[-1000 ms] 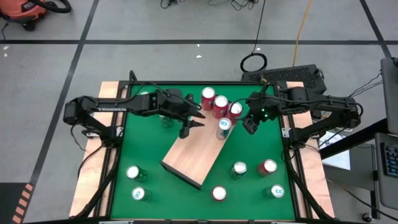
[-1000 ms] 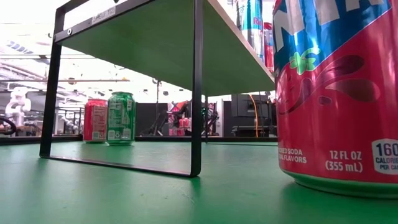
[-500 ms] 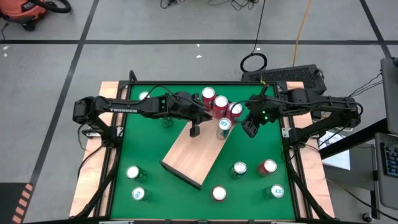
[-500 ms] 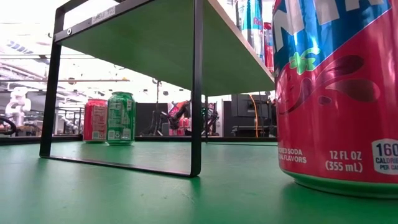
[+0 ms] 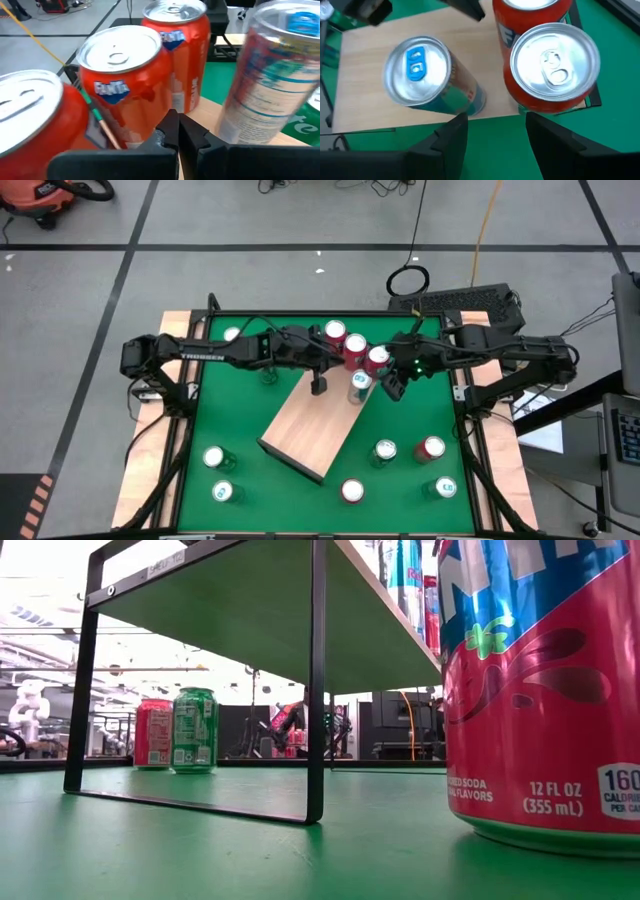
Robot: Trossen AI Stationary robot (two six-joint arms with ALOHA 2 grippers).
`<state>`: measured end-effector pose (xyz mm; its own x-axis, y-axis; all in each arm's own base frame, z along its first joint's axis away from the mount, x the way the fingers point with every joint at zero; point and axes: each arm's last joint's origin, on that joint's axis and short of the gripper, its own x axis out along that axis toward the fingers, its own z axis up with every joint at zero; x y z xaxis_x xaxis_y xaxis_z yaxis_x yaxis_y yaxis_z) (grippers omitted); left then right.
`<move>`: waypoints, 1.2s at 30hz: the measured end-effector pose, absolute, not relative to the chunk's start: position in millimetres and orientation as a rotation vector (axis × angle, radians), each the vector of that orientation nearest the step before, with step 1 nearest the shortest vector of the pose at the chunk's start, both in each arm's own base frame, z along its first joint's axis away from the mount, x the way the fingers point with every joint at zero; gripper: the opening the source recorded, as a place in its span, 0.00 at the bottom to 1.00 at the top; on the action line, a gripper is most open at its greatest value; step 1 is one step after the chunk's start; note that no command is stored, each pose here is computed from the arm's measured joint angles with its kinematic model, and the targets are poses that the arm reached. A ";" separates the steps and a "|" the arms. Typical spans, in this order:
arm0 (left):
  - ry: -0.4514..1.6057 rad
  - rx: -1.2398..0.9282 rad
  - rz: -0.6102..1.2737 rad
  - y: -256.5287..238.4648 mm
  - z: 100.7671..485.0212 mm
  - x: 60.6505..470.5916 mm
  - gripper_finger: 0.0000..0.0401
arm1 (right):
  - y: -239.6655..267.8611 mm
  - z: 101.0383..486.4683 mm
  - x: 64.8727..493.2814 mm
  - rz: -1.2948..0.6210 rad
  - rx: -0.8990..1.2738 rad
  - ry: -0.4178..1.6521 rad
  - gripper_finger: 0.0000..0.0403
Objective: Sort soda cans
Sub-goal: Adjust the red soda cans on the shelf
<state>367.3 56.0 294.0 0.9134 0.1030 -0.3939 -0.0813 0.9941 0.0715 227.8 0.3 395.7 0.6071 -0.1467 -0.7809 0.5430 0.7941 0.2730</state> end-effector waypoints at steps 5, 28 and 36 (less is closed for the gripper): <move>0.418 0.053 0.101 57.8 293.2 366.6 0.00 | 0.5 387.8 238.0 -0.427 0.503 0.870 0.48; 0.430 0.047 0.133 61.4 282.7 373.9 0.00 | 3.5 383.7 242.4 -0.397 0.556 0.905 0.48; 0.426 0.050 0.147 61.9 283.1 374.0 0.00 | 3.8 387.0 236.5 -0.396 0.569 0.899 0.48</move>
<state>374.0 61.9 283.1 0.9000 0.1528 -0.4083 -0.1318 0.9881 0.0794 236.5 3.8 387.0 0.5672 -0.0865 -0.8190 0.5458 0.7843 0.2951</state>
